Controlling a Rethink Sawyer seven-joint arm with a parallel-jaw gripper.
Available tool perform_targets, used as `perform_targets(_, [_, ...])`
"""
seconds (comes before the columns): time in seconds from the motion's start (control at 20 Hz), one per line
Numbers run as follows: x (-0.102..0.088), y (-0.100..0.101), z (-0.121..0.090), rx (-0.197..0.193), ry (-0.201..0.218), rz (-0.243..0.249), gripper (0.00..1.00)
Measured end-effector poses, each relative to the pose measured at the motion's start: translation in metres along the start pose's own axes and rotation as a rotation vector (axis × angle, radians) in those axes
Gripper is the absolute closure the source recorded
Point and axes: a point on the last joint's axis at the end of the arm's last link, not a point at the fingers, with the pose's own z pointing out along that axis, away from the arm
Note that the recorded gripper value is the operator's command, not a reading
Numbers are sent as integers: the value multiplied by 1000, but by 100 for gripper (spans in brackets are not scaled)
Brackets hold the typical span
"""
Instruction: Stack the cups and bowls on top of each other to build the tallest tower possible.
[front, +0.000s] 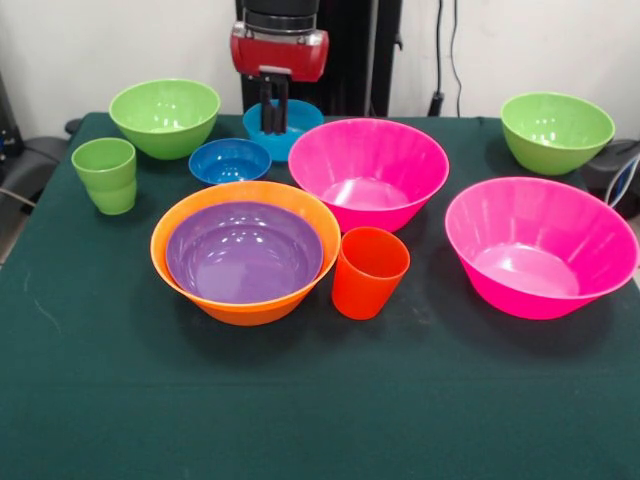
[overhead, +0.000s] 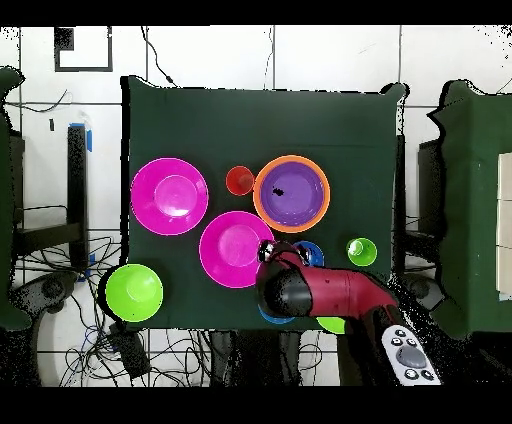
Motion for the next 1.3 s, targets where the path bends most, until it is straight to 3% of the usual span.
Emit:
perform_targets(0.2, [-20,-18,-18,4,-33,29,100])
perform_targets(0.35, [-27,-30,-23,3,-26,50,100])
perform_targets(0.45, [-32,-43,-22,-3,-8,75,100])
perform_targets(0.65, [-41,-50,-15,-19,-9,86,100])
perform_targets(0.95, [-59,-50,6,-57,-24,75,100])
perform_targets(1.3, [-72,-36,25,-95,-35,47,100])
